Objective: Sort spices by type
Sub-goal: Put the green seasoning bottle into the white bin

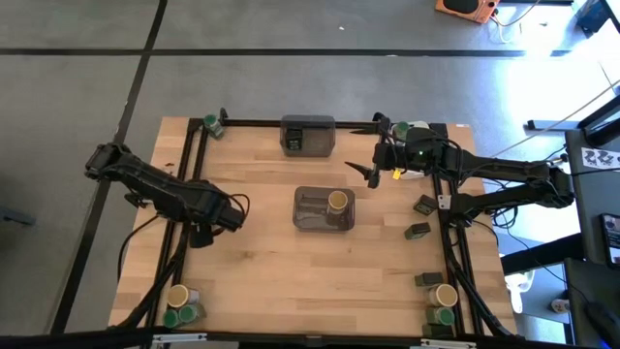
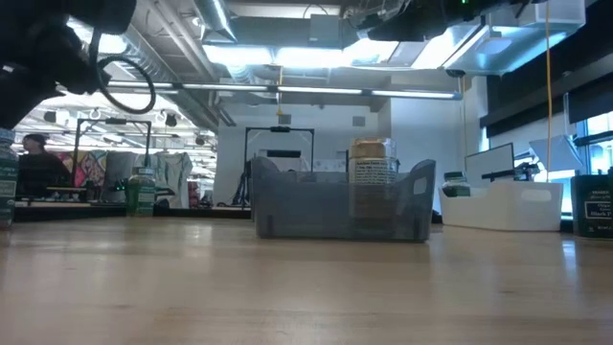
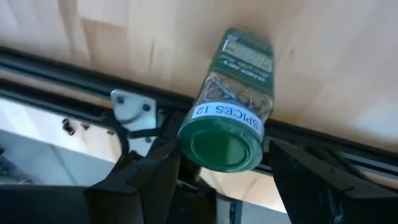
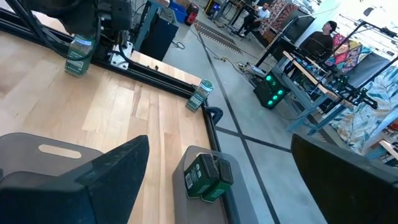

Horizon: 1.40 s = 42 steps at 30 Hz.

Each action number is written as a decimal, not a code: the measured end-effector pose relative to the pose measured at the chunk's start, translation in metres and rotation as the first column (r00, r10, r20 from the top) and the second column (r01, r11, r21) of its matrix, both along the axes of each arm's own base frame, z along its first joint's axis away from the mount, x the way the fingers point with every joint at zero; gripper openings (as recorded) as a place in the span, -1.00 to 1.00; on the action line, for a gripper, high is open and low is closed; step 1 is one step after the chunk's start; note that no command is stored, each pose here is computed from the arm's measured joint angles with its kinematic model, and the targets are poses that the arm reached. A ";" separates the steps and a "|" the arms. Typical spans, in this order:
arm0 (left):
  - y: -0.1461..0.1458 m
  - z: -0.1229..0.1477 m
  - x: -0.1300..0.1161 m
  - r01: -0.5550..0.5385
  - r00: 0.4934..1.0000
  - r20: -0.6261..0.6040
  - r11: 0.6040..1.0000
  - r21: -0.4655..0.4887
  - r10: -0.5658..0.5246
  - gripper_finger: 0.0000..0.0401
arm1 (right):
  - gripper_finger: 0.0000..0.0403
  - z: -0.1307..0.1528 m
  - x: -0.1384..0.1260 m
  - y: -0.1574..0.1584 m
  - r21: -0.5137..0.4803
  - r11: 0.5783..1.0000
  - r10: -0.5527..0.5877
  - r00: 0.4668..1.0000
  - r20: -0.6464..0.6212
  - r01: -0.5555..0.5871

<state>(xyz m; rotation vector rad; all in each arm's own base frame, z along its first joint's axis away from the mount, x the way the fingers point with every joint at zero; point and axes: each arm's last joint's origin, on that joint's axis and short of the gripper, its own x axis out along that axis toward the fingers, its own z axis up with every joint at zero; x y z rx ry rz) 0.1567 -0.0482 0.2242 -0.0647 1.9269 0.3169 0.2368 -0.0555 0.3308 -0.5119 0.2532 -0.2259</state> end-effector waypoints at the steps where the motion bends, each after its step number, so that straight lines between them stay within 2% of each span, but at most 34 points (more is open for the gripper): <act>1: 0.000 -0.002 -0.001 0.001 1.000 -0.004 1.000 0.006 -0.001 0.20 | 0.94 0.000 0.000 0.000 0.000 1.000 0.000 1.000 0.000 0.000; 13: -0.001 -0.009 0.008 0.021 0.996 0.091 0.999 -0.034 -0.018 0.20 | 0.94 0.000 0.000 0.000 0.000 1.000 0.000 1.000 0.001 0.000; 23: -0.001 -0.010 0.008 0.043 0.995 0.090 0.998 -0.040 -0.039 0.20 | 0.94 0.000 0.000 0.000 0.001 1.000 0.000 1.000 -0.001 0.000; 29: 0.001 -0.025 0.000 0.035 0.998 0.044 0.999 -0.042 -0.033 0.20 | 0.94 0.000 0.000 0.000 0.002 1.000 0.000 1.000 -0.005 0.000; 32: 0.000 -0.026 0.005 0.037 0.995 0.093 0.998 -0.054 -0.032 0.15 | 0.94 0.000 0.000 0.000 0.002 1.000 -0.001 1.000 -0.004 0.001; 37: 0.000 -0.026 0.006 0.052 0.994 0.100 0.997 -0.061 -0.046 -0.04 | 0.94 0.000 0.000 0.000 0.001 1.000 0.000 1.000 -0.003 0.000; 42: 0.001 -0.025 0.008 0.010 0.994 0.112 0.998 -0.057 -0.003 -0.05 | 0.94 0.000 0.000 0.000 0.001 1.000 0.000 1.000 0.000 0.000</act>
